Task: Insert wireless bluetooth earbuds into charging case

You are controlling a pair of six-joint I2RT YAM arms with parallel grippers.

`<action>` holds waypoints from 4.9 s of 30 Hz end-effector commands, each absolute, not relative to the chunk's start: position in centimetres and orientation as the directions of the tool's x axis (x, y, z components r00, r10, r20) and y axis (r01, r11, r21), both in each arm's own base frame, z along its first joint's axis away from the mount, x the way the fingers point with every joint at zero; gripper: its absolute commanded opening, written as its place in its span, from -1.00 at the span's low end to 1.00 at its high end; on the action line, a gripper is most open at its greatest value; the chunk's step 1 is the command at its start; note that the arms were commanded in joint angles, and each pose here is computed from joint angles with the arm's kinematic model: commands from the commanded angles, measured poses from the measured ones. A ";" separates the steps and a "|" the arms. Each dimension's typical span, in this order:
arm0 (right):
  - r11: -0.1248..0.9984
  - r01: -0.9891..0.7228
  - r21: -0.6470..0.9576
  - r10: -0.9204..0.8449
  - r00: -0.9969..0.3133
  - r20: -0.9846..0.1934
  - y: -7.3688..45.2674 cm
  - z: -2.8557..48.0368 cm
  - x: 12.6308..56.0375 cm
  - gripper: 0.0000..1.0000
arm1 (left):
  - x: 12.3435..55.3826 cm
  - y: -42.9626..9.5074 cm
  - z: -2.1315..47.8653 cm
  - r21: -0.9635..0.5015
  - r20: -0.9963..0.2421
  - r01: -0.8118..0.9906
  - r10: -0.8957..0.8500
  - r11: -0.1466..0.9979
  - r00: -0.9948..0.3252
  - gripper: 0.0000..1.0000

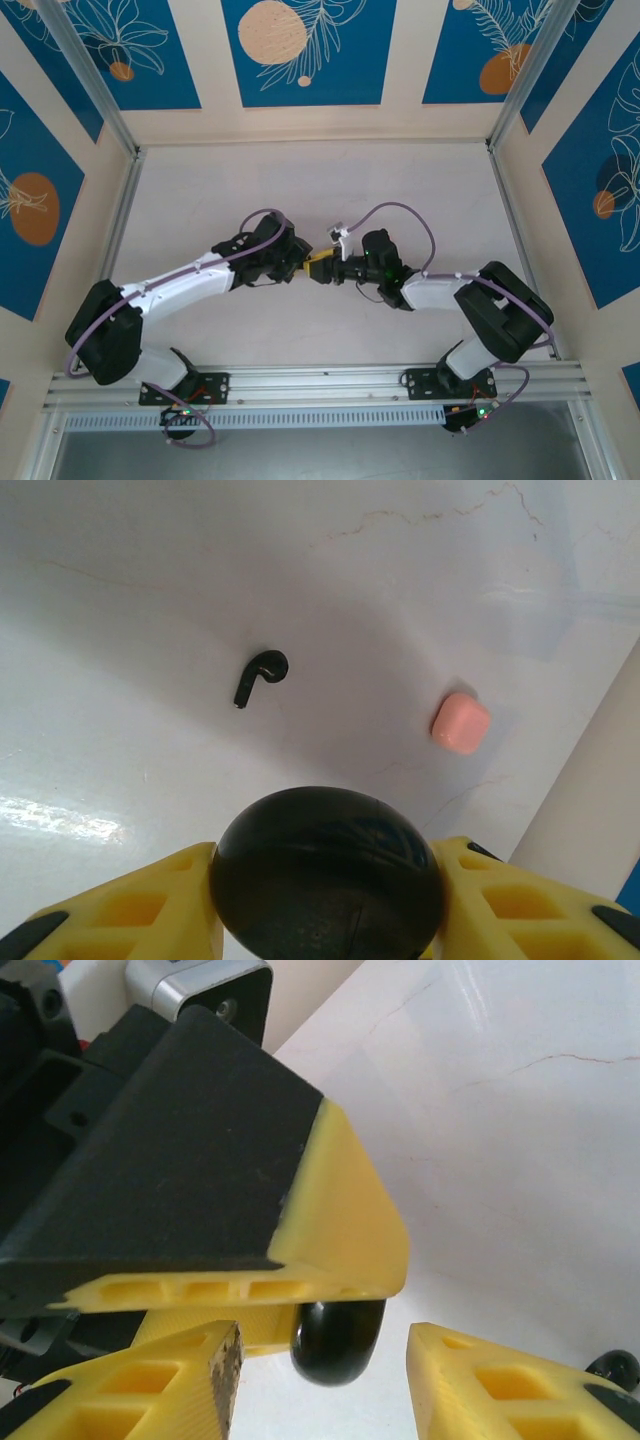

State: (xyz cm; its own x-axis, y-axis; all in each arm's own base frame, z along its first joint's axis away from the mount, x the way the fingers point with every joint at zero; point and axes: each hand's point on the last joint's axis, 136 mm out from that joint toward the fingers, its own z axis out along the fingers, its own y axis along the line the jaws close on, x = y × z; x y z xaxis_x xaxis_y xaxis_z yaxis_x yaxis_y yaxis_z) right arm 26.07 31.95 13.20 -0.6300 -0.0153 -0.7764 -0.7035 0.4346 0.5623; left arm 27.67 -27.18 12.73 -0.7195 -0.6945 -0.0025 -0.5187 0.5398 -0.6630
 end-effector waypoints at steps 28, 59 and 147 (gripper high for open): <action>0.465 -0.764 0.448 -0.124 -0.557 -0.821 29.9 13.8 25.3 -0.69 | 27.7 -23.7 13.4 -0.672 -0.206 -0.403 -0.679 0.621 -0.704 0.65; 0.035 -0.963 0.266 -0.257 -0.266 -0.929 23.4 25.5 20.8 -0.71 | 20.1 -28.9 19.7 0.172 -0.879 0.957 0.475 0.234 0.042 0.31; -0.130 -0.985 0.109 -0.306 -0.065 -0.950 27.4 24.1 19.2 -0.28 | 18.9 -31.9 22.8 0.076 -0.968 0.988 0.248 0.136 0.040 -0.53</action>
